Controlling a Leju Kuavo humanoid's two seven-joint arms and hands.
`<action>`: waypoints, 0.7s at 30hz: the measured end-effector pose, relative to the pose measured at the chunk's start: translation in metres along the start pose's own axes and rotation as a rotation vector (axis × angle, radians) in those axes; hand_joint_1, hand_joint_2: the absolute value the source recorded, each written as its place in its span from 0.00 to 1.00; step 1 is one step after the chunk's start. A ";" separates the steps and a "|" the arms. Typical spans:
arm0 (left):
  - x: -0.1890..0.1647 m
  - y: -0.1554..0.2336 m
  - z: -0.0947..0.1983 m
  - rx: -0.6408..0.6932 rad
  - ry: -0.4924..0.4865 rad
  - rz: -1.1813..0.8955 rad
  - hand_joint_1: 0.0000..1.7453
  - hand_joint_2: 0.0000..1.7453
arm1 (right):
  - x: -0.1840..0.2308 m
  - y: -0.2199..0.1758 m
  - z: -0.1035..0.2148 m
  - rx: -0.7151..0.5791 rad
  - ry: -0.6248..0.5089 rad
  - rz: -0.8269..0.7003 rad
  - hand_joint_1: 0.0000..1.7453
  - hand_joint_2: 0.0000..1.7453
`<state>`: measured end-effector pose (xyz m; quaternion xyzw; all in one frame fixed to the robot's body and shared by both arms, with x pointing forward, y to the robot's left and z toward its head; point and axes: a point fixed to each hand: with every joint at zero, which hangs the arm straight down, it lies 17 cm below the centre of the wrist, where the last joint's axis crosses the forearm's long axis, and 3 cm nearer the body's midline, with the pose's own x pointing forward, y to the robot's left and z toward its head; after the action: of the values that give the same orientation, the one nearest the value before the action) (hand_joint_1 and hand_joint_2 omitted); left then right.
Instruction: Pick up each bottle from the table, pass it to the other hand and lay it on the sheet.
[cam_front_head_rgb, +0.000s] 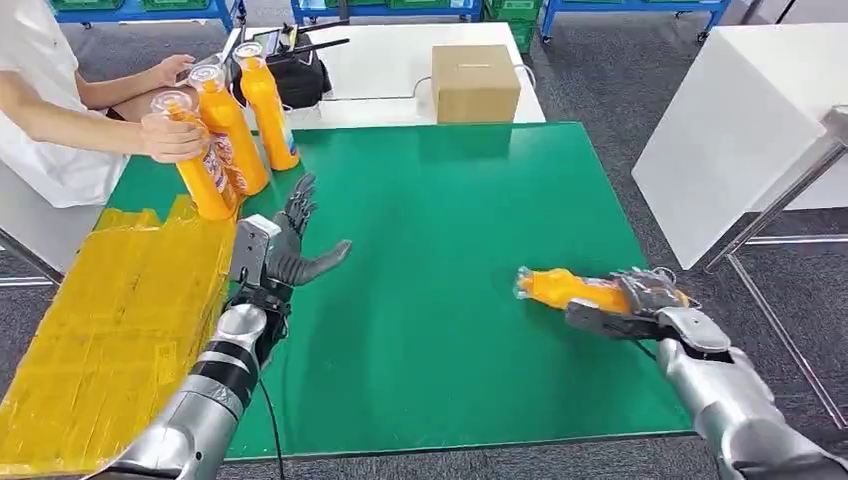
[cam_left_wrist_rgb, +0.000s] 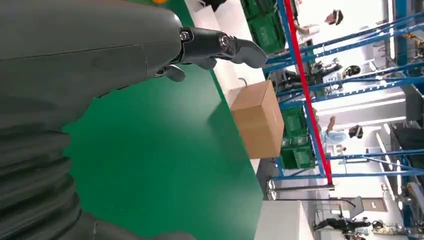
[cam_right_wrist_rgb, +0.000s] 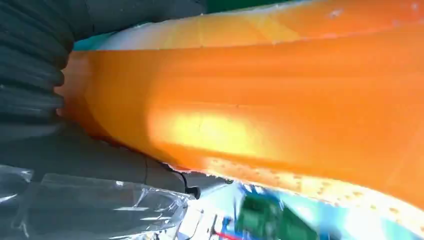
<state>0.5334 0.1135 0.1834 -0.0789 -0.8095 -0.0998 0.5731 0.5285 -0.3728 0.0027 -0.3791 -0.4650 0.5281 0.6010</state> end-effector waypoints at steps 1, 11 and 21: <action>0.000 -0.003 -0.001 -0.005 0.003 0.005 0.00 1.00 | 0.023 -0.013 -0.007 -0.063 -0.021 -0.066 1.00 1.00; 0.011 -0.028 -0.009 -0.051 -0.008 0.030 0.00 1.00 | 0.147 -0.143 -0.025 -0.442 -0.183 -0.602 1.00 1.00; 0.031 -0.083 -0.015 -0.190 -0.021 0.118 0.00 1.00 | 0.197 -0.173 0.034 -0.683 -0.362 -1.214 1.00 1.00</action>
<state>0.5166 0.0295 0.2117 -0.1813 -0.7963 -0.1413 0.5596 0.5468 -0.2064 0.2077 -0.1270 -0.8253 -0.0195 0.5498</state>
